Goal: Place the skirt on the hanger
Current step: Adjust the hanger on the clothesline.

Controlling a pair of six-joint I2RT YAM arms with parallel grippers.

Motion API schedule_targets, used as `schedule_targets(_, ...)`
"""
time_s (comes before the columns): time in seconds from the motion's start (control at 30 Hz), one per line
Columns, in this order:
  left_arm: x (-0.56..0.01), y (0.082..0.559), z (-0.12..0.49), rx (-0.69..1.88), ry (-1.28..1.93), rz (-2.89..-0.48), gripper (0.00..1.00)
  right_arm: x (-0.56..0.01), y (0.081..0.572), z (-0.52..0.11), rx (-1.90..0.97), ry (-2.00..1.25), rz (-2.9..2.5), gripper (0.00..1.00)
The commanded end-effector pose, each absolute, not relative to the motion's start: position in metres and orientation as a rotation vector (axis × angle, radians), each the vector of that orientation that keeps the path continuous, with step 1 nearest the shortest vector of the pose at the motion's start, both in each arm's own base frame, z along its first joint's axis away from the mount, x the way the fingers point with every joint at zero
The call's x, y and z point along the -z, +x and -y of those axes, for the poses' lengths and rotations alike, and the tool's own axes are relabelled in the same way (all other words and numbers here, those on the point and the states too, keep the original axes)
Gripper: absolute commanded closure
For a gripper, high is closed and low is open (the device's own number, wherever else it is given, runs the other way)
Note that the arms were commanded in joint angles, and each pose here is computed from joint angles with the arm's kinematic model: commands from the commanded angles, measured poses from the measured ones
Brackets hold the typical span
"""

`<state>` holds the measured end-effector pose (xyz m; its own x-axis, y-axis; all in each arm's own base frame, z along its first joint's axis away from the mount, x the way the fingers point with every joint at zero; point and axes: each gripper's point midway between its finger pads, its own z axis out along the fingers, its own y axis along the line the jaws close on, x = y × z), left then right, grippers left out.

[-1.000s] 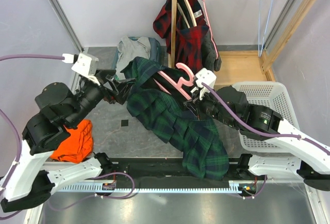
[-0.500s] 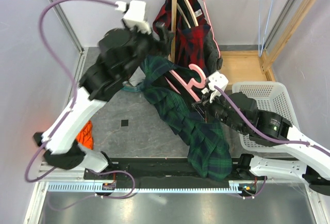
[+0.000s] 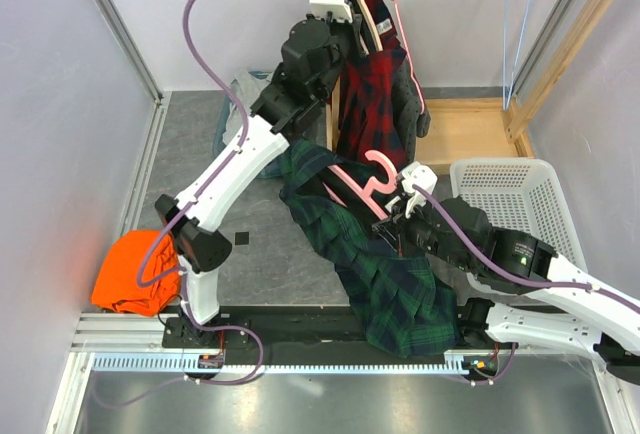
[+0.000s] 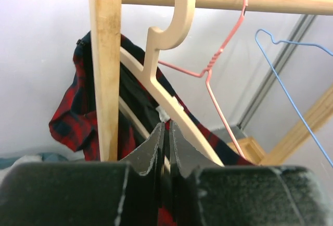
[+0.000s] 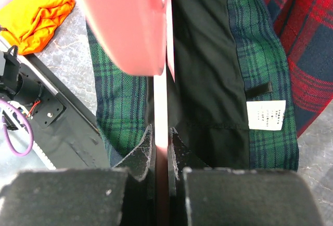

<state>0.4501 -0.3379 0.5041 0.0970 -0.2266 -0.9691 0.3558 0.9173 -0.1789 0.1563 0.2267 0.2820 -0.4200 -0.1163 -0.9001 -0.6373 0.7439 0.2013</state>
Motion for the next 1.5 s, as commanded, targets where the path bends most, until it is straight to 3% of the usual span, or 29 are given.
schedule_targets(0.0, -0.549, 0.461, 0.331, 0.412, 0.040, -1.220, 0.90, -0.315, 0.157, -0.235, -0.760, -0.510, -1.840, 1.00)
schedule_targets(0.4, -0.531, 0.507, 0.350, 0.290, 0.051, -1.115, 0.93, -0.314, 0.153, -0.238, -0.811, -0.497, -1.836, 1.00)
schedule_targets(0.8, -0.509, 0.485, 0.440, 0.670, 0.372, -1.042, 0.98, -0.297, 0.150, -0.233, -0.814, -0.475, -1.863, 1.00)
schedule_targets(1.27, -0.484, 0.469, 0.483, 0.981, 0.528, -0.946, 0.98, -0.286, 0.151, -0.228, -0.800, -0.442, -1.893, 1.00)
schedule_targets(1.47, -0.501, 0.451, 0.483, 1.059, 0.553, -0.893, 0.98, -0.286, 0.152, -0.228, -0.801, -0.416, -1.898, 1.00)
